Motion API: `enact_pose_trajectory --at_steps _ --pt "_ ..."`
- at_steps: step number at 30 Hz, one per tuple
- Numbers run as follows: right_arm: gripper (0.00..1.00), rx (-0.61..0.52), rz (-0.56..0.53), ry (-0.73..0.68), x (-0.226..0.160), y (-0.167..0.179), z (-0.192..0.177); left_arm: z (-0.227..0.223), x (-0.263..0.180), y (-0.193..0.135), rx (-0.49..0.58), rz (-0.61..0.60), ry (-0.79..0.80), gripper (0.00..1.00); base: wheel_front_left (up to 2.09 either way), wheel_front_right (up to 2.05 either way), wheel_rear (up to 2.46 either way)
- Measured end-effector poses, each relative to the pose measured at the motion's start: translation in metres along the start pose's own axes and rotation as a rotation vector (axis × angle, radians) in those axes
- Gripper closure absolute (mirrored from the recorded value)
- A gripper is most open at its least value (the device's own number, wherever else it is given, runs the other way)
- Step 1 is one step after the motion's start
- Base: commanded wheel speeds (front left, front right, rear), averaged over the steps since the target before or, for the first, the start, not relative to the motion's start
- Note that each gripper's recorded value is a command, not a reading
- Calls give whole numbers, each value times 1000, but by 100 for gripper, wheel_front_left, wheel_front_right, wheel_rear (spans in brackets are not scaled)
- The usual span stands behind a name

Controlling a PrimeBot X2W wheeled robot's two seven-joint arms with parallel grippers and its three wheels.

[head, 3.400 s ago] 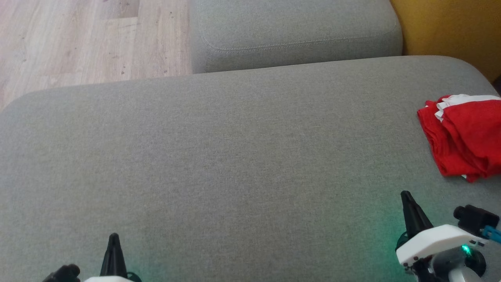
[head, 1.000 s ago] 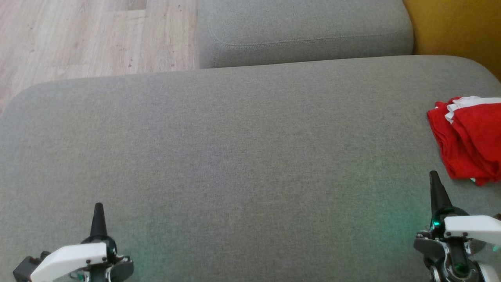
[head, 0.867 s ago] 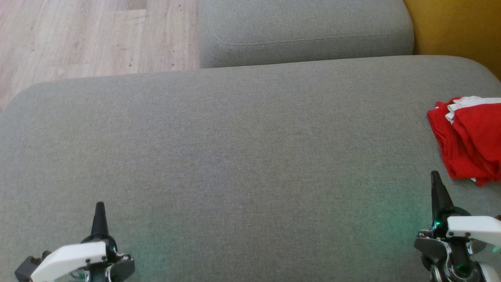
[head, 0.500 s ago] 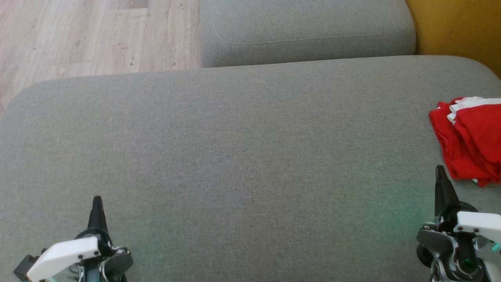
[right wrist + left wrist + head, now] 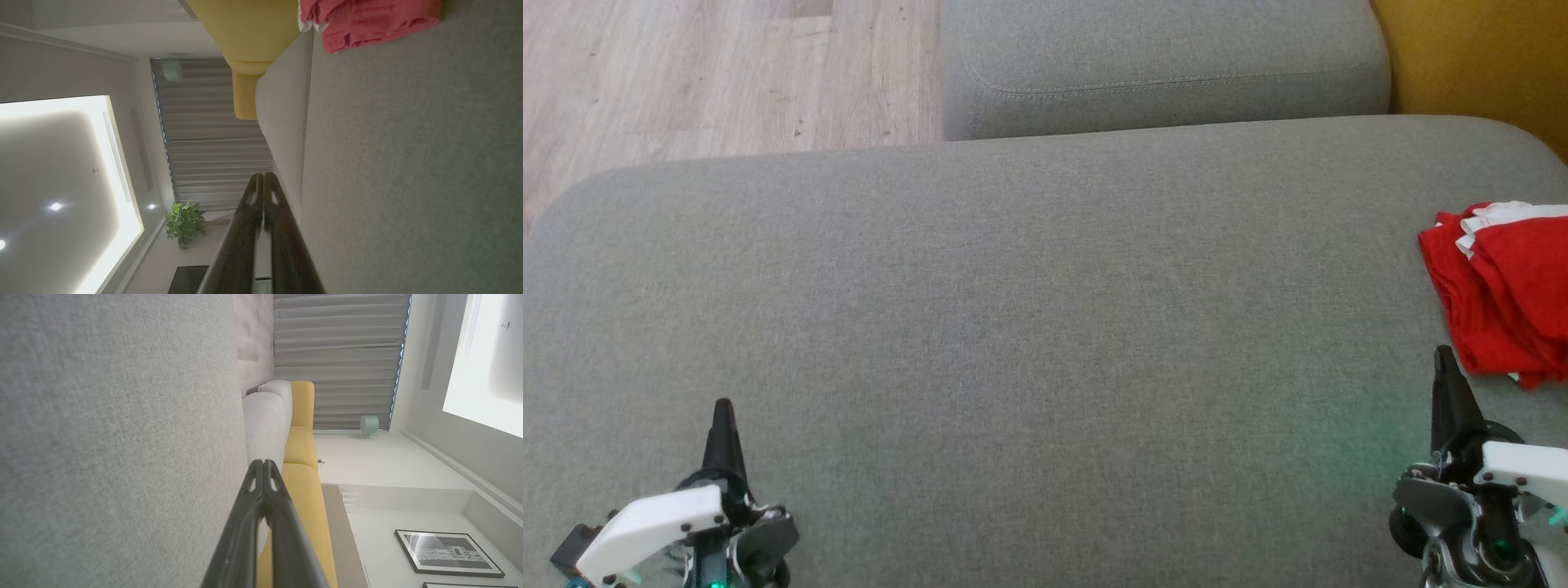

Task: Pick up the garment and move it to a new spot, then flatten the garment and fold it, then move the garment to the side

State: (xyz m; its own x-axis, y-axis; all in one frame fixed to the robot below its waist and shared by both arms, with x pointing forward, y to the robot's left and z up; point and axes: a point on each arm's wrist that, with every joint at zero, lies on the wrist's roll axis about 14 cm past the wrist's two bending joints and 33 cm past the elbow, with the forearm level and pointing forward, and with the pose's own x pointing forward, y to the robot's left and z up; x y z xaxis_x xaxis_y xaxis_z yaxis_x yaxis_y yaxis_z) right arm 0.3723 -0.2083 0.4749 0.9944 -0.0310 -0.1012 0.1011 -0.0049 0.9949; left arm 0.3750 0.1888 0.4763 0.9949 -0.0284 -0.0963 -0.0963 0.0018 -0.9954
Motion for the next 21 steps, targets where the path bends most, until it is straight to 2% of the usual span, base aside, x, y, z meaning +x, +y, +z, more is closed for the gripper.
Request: enact_pose_trajectory --at_steps 21 --pt "100 0 0 0 0 0 0 0 0 0 0 0 -1 100 0 0 0"
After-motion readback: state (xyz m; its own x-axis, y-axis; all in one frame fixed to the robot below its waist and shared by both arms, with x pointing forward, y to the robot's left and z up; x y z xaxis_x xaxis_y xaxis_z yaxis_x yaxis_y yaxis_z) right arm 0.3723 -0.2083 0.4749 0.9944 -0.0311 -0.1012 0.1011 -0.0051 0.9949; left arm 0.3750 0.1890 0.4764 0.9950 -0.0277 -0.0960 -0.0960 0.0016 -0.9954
